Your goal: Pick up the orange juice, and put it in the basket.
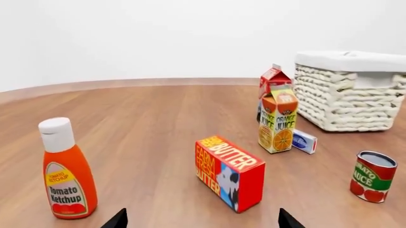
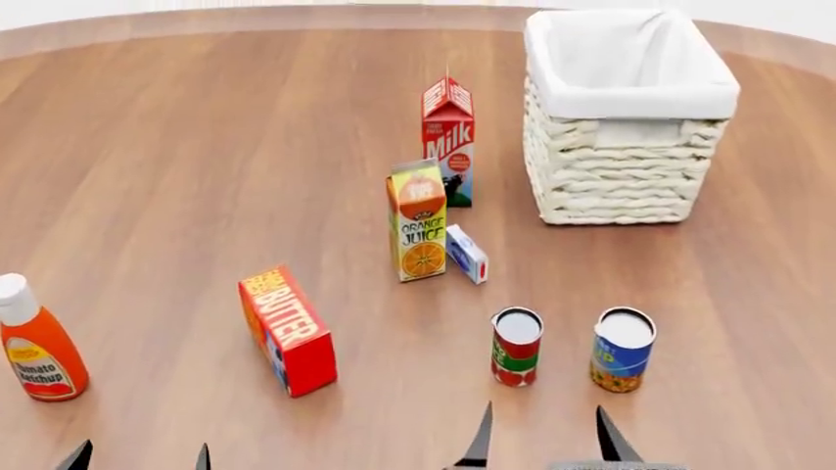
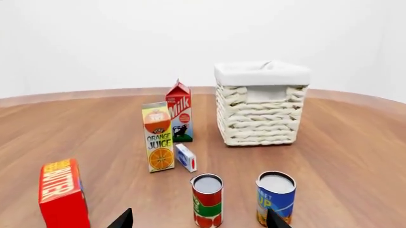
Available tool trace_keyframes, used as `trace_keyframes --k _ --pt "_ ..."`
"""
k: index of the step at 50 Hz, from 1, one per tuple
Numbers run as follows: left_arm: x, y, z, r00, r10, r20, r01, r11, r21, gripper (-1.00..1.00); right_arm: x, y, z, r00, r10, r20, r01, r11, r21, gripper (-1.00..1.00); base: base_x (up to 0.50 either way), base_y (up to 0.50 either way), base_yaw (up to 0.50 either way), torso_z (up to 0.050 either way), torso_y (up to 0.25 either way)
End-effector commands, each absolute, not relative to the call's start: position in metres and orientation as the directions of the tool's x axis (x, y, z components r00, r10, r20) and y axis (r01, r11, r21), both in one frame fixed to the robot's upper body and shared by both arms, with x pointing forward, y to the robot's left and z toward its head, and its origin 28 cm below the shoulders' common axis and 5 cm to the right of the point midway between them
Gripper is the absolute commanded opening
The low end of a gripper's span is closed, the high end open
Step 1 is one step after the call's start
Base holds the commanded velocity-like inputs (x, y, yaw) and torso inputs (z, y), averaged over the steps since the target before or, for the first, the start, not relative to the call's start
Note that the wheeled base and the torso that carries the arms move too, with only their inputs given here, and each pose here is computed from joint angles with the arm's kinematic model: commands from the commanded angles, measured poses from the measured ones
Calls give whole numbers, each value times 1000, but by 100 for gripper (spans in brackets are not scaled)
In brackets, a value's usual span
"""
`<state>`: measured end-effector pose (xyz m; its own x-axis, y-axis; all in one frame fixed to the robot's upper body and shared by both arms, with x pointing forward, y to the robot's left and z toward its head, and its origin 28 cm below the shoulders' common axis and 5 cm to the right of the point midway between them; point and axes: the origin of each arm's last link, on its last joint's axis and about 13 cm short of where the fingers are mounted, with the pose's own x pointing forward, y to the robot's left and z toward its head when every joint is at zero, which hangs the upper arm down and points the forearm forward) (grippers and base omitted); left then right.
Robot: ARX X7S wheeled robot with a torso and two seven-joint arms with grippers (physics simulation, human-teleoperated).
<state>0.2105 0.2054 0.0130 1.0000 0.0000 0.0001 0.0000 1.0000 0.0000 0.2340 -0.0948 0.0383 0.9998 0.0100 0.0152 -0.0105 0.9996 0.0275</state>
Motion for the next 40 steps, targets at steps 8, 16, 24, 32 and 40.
trace_keyframes --k 8,16,24,32,40 --pt "211 205 13 1000 0 0 0 1000 0 100 235 -93 39 1000 13 18 -14 999 35 100 199 0 0 0 0" --pt "211 205 13 1000 0 0 0 1000 0 100 235 -93 40 1000 10 27 -11 999 42 100 204 0 0 0 0" --pt "211 205 13 1000 0 0 0 1000 0 100 235 -92 41 1000 12 28 -13 999 43 100 223 0 0 0 0" --pt "211 205 13 1000 0 0 0 1000 0 100 236 -92 40 999 6 33 -7 999 40 100 225 0 0 0 0" --pt "211 205 13 1000 0 0 0 1000 0 100 235 -92 39 999 1 37 -2 999 48 100 231 0 0 0 0"
